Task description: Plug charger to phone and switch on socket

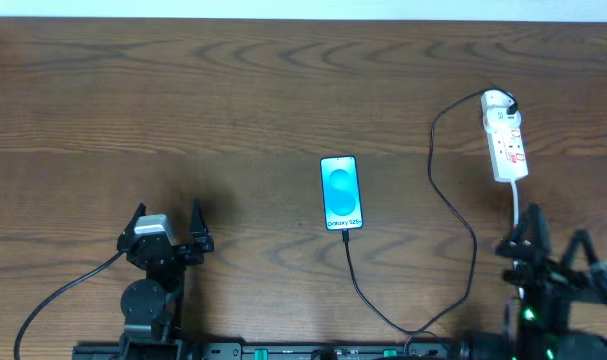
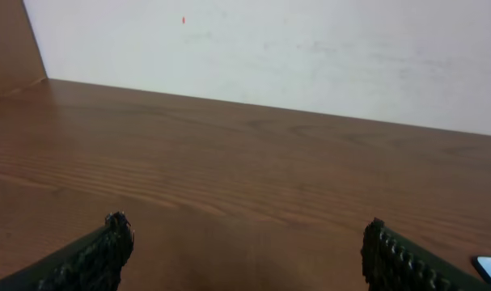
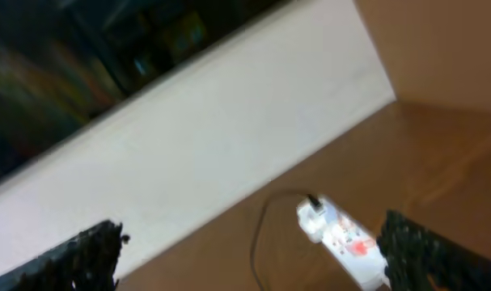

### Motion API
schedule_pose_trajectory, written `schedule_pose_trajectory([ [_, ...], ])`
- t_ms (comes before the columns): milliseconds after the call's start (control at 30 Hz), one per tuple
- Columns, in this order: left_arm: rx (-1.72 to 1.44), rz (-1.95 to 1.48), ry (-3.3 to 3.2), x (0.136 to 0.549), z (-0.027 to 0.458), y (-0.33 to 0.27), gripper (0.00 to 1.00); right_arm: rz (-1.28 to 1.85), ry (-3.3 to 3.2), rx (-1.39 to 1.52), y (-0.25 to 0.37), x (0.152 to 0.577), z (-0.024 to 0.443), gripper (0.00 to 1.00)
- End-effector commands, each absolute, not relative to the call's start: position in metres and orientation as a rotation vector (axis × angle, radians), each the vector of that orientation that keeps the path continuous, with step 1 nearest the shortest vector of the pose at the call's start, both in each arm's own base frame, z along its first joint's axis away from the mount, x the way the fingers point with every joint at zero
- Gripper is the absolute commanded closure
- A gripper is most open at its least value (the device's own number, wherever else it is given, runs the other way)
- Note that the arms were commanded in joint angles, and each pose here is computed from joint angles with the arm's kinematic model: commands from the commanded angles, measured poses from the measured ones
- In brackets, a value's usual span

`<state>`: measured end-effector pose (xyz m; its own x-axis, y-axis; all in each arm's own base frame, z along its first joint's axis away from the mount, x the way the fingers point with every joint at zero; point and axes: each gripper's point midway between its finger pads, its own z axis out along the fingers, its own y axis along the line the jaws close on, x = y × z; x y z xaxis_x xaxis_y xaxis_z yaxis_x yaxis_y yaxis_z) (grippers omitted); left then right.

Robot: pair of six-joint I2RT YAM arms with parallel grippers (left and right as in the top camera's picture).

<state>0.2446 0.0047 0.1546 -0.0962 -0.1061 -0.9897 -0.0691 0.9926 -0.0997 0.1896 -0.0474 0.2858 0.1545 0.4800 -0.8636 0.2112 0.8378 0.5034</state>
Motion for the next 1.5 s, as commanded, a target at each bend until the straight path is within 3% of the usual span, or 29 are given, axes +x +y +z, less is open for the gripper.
schedule_pose_trajectory([
  [0, -0.13, -0.005, 1.72, 0.244, 0.137, 0.007, 0.08, 0.269, 1.439, 0.555, -0.039, 0.212, 0.257, 0.01],
  [133, -0.13, -0.005, 1.72, 0.244, 0.137, 0.007, 0.08, 0.435, 1.393, 0.36, -0.006, 0.243, 0.217, 0.01],
  [400, -0.13, -0.005, 1.72, 0.244, 0.137, 0.007, 0.08, 0.4, 1.602, 0.44, -0.009, 0.246, 0.157, 0.01],
  [633, -0.13, -0.005, 1.72, 0.244, 0.137, 0.007, 0.08, 0.139, 1.645, 0.156, -0.009, 0.246, 0.156, 0.01],
  [1167, -0.13, -0.005, 1.72, 0.244, 0.137, 0.007, 0.08, 0.11, 1.644, 0.167, -0.014, 0.246, 0.155, 0.01],
  [1467, -0.13, -0.005, 1.72, 0.244, 0.137, 0.007, 0.08, -0.053, 1.642, -0.004, -0.014, 0.246, 0.158, 0.01],
])
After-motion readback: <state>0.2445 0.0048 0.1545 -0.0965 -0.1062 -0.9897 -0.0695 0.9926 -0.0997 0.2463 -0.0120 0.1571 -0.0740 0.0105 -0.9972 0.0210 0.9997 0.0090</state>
